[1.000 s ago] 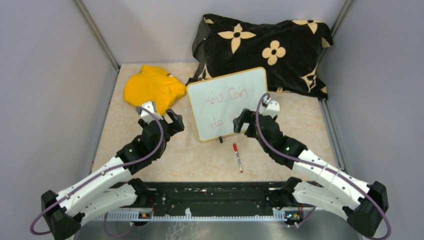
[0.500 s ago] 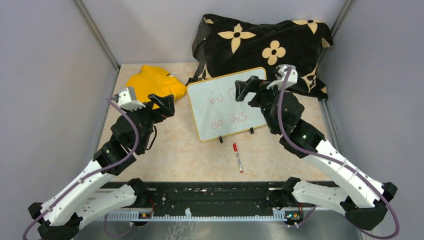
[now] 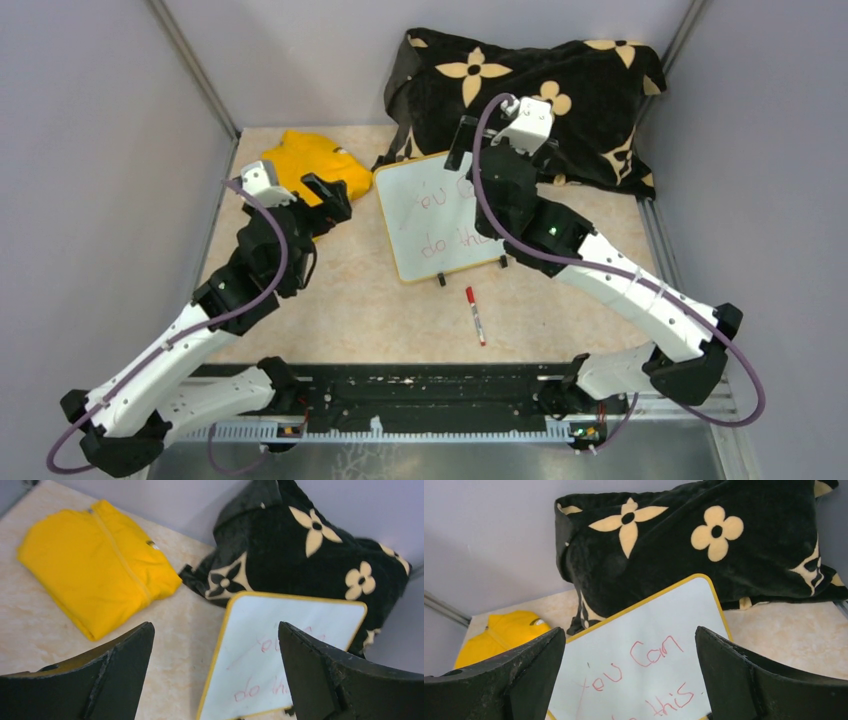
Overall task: Write a sentence on the whiteboard
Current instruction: Reset both arms
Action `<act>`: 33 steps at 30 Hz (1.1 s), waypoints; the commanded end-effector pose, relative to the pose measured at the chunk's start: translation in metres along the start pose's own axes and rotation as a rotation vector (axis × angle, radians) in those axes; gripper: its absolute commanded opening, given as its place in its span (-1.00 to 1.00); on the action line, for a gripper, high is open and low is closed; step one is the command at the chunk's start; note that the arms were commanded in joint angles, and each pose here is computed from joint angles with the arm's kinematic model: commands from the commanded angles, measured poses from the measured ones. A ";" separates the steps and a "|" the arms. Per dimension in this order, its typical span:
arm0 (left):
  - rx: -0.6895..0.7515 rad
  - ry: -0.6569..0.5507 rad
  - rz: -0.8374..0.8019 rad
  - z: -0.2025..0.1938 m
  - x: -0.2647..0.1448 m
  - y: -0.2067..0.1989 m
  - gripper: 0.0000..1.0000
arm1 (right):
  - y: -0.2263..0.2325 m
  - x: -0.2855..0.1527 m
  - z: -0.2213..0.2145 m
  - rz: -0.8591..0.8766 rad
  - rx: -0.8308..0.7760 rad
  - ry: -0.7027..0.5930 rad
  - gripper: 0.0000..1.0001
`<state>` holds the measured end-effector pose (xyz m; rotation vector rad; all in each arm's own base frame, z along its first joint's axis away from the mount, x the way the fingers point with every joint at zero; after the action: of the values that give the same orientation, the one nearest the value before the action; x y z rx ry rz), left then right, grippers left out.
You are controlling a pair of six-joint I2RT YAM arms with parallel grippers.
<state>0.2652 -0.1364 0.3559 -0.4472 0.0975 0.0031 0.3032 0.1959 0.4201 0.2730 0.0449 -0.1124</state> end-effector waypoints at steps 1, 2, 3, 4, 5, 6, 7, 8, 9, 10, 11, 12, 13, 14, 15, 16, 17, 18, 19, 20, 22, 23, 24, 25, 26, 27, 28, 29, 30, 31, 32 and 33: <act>-0.060 -0.203 0.154 0.058 -0.018 0.034 0.97 | 0.002 -0.016 0.058 0.039 0.214 -0.111 0.97; -0.156 -0.261 0.187 0.071 -0.026 0.044 0.97 | 0.005 -0.020 0.070 0.063 0.235 -0.135 0.97; -0.254 -0.319 0.199 0.083 -0.034 0.053 0.97 | 0.008 -0.026 0.082 0.087 0.245 -0.159 0.97; -0.347 -0.386 0.184 0.095 -0.042 0.060 0.98 | 0.012 -0.032 0.099 0.110 0.269 -0.195 0.97; -0.415 -0.444 0.145 0.104 -0.050 0.064 0.97 | 0.015 -0.038 0.110 0.127 0.259 -0.220 0.97; -0.454 -0.505 0.083 0.112 -0.057 0.065 0.97 | 0.017 -0.046 0.120 0.143 0.221 -0.241 0.97; -0.461 -0.562 0.023 0.120 -0.062 0.063 0.98 | 0.020 -0.052 0.129 0.152 0.208 -0.260 0.97; -0.438 -0.592 -0.022 0.125 -0.065 0.057 0.97 | 0.021 -0.057 0.136 0.159 0.188 -0.273 0.97; -0.402 -0.577 -0.045 0.127 -0.061 0.047 0.97 | 0.025 -0.062 0.143 0.163 0.178 -0.286 0.97; -0.359 -0.539 -0.052 0.128 -0.056 0.035 0.97 | 0.029 -0.067 0.147 0.165 0.155 -0.297 0.97; -0.296 -0.486 -0.059 0.130 -0.048 0.020 0.97 | 0.031 -0.072 0.151 0.165 0.139 -0.311 0.97; -0.235 -0.440 -0.076 0.137 -0.040 -0.002 0.97 | 0.034 -0.076 0.154 0.166 0.124 -0.326 0.97; -0.171 -0.391 -0.094 0.137 -0.033 -0.018 0.97 | 0.037 -0.081 0.155 0.169 0.100 -0.338 0.97; -0.107 -0.346 -0.123 0.137 -0.026 -0.035 0.97 | 0.041 -0.085 0.156 0.172 0.090 -0.348 0.97; -0.030 -0.300 -0.154 0.135 -0.021 -0.050 0.97 | 0.043 -0.088 0.156 0.170 0.066 -0.357 0.97; 0.062 -0.249 -0.189 0.129 -0.016 -0.063 0.97 | 0.045 -0.089 0.155 0.167 0.041 -0.363 0.97; 0.134 -0.217 -0.244 0.125 -0.013 -0.078 0.97 | 0.046 -0.090 0.153 0.154 0.001 -0.380 0.97; 0.199 -0.193 -0.293 0.120 -0.012 -0.089 0.97 | 0.045 -0.091 0.152 0.139 -0.058 -0.410 0.97; 0.257 -0.180 -0.363 0.115 -0.012 -0.102 0.97 | 0.044 -0.092 0.149 0.126 -0.106 -0.445 0.97; 0.294 -0.181 -0.423 0.110 -0.012 -0.112 0.97 | 0.044 -0.093 0.145 0.116 -0.162 -0.467 0.97; 0.299 -0.211 -0.503 0.103 -0.014 -0.122 0.97 | 0.043 -0.092 0.136 0.103 -0.198 -0.467 0.97; 0.284 -0.229 -0.503 0.102 -0.014 -0.122 0.97 | 0.043 -0.091 0.135 0.101 -0.181 -0.458 0.97; 0.259 -0.230 -0.483 0.100 -0.011 -0.119 0.97 | 0.042 -0.091 0.133 0.103 -0.164 -0.445 0.97; 0.254 -0.228 -0.474 0.101 -0.010 -0.119 0.97 | 0.044 -0.091 0.130 0.117 -0.162 -0.431 0.97; 0.275 -0.231 -0.482 0.103 -0.010 -0.122 0.97 | 0.043 -0.090 0.128 0.129 -0.138 -0.424 0.97; 0.302 -0.231 -0.502 0.105 -0.010 -0.127 0.97 | 0.042 -0.091 0.127 0.152 -0.135 -0.416 0.97; 0.319 -0.239 -0.517 0.110 -0.011 -0.132 0.97 | 0.047 -0.091 0.123 0.196 -0.170 -0.400 0.97; 0.322 -0.254 -0.528 0.116 -0.012 -0.136 0.98 | 0.052 -0.092 0.121 0.260 -0.201 -0.384 0.97; 0.320 -0.277 -0.546 0.123 -0.015 -0.141 0.97 | 0.057 -0.094 0.120 0.347 -0.139 -0.352 0.97; 0.321 -0.302 -0.562 0.130 -0.017 -0.144 0.97 | 0.062 -0.094 0.119 0.417 -0.111 -0.328 0.97; 0.307 -0.347 -0.579 0.140 -0.021 -0.148 0.97 | 0.063 -0.094 0.119 0.468 -0.080 -0.314 0.97; 0.302 -0.382 -0.587 0.148 -0.024 -0.150 0.97 | 0.060 -0.093 0.121 0.485 -0.044 -0.306 0.97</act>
<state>0.2766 -0.2115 0.5002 -0.1439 -0.2171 -0.4372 0.2304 0.2441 0.5389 0.0075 -0.3445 0.1260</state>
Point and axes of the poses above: each gripper's point midway between its finger pads, its own x axis out along the fingers, its own y axis along the line the jaws close on, z = x × y, the point moved 1 cm from there along -x, back along the fingers, and after that the axes turned 2 degrees about x, right-handed, at the moved point
